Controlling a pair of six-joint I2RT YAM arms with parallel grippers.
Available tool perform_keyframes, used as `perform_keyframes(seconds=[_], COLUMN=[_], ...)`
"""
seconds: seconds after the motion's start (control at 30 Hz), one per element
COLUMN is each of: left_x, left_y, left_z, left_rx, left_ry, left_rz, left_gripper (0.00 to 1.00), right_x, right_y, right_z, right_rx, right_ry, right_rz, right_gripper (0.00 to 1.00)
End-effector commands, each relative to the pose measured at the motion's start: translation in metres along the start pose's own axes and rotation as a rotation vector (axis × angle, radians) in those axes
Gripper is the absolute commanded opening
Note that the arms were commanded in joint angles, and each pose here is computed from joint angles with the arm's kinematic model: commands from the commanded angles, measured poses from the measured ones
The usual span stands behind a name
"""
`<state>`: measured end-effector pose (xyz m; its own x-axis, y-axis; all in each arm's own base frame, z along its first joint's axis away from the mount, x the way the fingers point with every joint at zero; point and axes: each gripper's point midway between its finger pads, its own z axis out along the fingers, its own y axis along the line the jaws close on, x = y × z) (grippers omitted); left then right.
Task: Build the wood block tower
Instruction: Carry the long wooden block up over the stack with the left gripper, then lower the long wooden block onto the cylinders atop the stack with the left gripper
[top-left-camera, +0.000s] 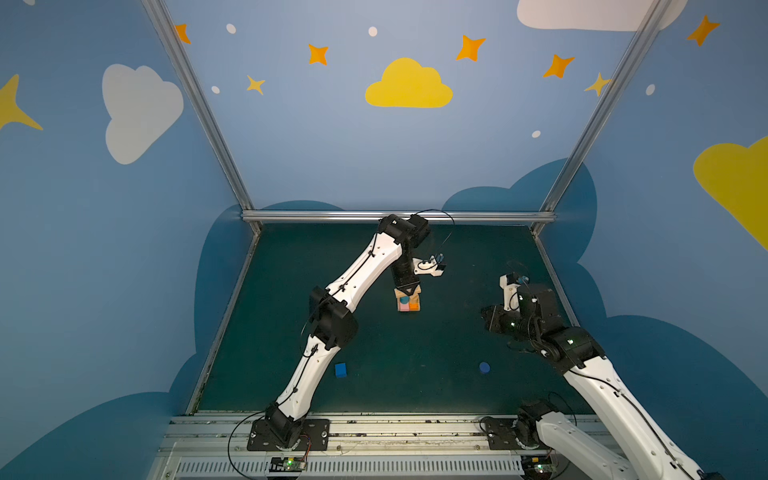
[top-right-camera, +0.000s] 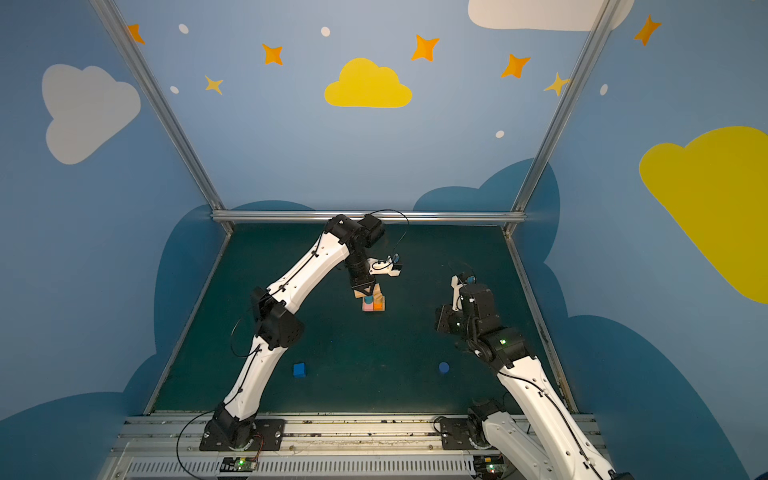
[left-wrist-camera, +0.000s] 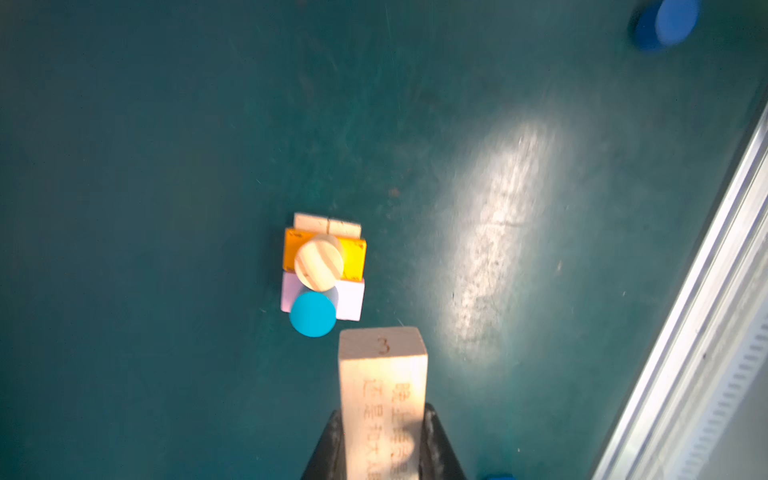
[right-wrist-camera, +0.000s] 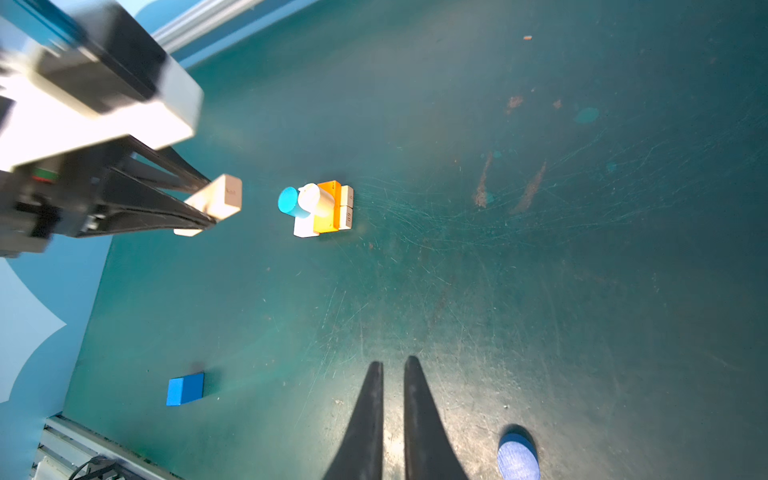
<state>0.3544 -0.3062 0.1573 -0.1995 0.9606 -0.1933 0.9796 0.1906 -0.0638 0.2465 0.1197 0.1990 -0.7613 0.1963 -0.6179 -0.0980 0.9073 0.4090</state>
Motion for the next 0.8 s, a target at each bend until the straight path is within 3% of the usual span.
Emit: perform_keyframes(seconds=[0.0, 0.6, 0.77], left_x=[0.007, -0.021, -0.022], left_y=[-0.003, 0.04, 0.047], left_z=[-0.009, 0.025, 0.039], left_rx=[0.005, -0.035, -0.046], left_ry=[0.011, -0.132, -0.124], left_rz=[0.09, 0.202, 0.21], left_gripper=[0.04, 0.04, 0.04], right_x=[-0.011, -0.009, -0.007], right_y=[0.005, 0.01, 0.011], right_z=[-0.002, 0.02, 0.025], right_rx=[-0.009, -0.037, -0.042], right_ry=[-0.02, 0.057, 0.073], right_rz=[-0.008, 0.001, 0.007], right_gripper=[0.11, 0.1, 0.1])
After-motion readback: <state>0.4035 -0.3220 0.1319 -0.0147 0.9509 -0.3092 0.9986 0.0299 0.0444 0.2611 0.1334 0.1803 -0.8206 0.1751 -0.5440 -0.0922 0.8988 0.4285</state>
